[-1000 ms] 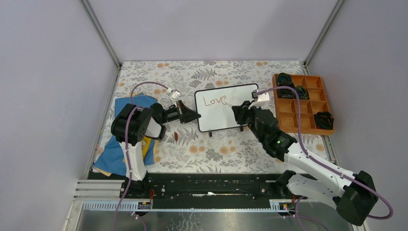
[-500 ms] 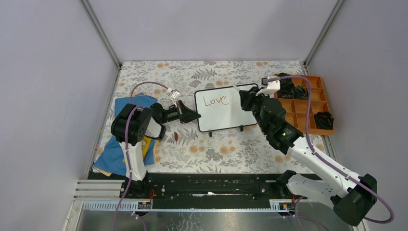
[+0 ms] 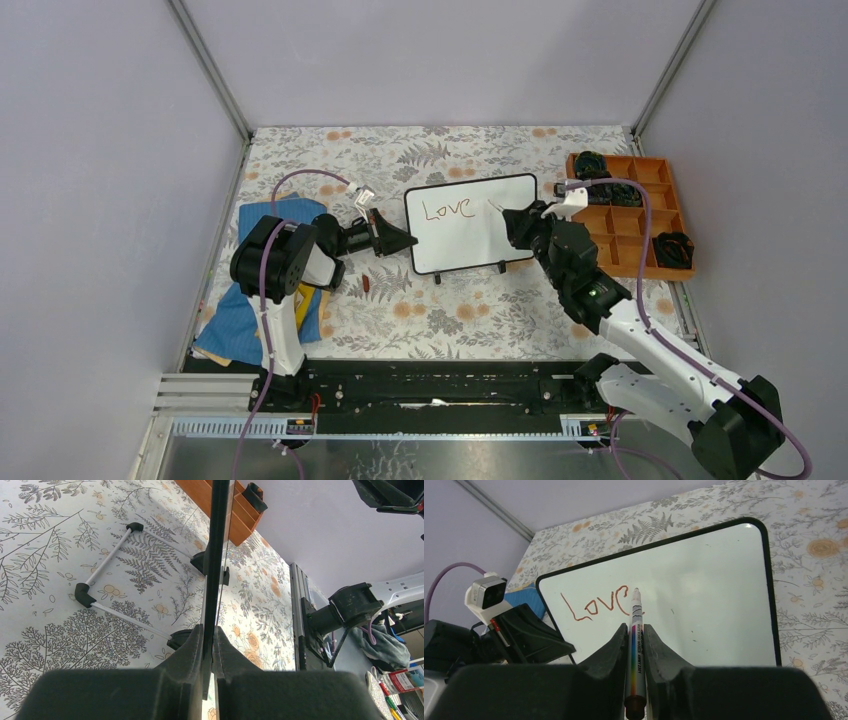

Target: Write a sentence on the whiteboard

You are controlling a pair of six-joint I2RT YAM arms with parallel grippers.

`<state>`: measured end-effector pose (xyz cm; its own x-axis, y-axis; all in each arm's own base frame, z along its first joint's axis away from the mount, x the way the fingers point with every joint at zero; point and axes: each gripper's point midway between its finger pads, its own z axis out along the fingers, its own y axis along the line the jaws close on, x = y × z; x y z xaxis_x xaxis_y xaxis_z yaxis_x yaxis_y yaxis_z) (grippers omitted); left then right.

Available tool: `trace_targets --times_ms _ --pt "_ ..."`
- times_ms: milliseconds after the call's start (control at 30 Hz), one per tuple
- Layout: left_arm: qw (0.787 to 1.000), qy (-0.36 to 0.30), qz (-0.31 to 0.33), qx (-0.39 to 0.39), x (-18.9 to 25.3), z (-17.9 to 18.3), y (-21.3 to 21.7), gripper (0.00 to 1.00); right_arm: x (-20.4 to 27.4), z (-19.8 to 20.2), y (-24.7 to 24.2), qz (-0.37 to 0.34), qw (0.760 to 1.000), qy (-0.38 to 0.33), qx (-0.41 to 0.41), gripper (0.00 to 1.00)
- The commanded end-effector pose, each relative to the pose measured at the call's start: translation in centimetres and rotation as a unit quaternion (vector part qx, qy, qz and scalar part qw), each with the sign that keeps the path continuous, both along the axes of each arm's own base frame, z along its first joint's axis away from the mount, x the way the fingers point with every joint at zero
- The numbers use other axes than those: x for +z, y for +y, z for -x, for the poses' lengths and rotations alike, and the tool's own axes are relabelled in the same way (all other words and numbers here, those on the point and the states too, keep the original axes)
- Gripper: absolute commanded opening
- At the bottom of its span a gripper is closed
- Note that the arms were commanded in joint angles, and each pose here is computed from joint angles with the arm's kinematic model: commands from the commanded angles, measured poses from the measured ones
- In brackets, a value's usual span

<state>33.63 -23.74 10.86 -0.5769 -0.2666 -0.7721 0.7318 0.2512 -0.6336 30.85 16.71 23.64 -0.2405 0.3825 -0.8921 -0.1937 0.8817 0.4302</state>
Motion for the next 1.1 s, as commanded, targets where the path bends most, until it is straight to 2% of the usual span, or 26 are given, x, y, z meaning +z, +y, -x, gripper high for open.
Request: trace_targets --times_ms 0,267,533,700,1067 --pt "1.000 -0.001 -0.004 -0.007 0.1 0.5 -0.3 0.00 3.2 0.0 1.5 -0.007 0.998 -0.042 0.044 0.00" --pt "1.000 0.001 -0.006 -0.007 -0.1 0.5 -0.3 0.00 2.2 -1.0 2.5 0.018 0.998 -0.023 0.055 0.00" --pt "1.000 0.002 -0.006 -0.007 -0.1 0.5 -0.3 0.00 1.2 -2.4 1.7 0.026 0.999 -0.009 0.016 0.00" --pt "1.000 0.001 -0.005 -0.008 -0.1 0.5 -0.4 0.00 1.6 -3.2 0.8 0.020 0.999 -0.016 -0.022 0.00" --pt "1.000 0.002 -0.007 -0.008 -0.2 0.5 -0.4 0.00 2.6 -4.3 1.6 0.013 0.999 -0.027 -0.023 0.00"
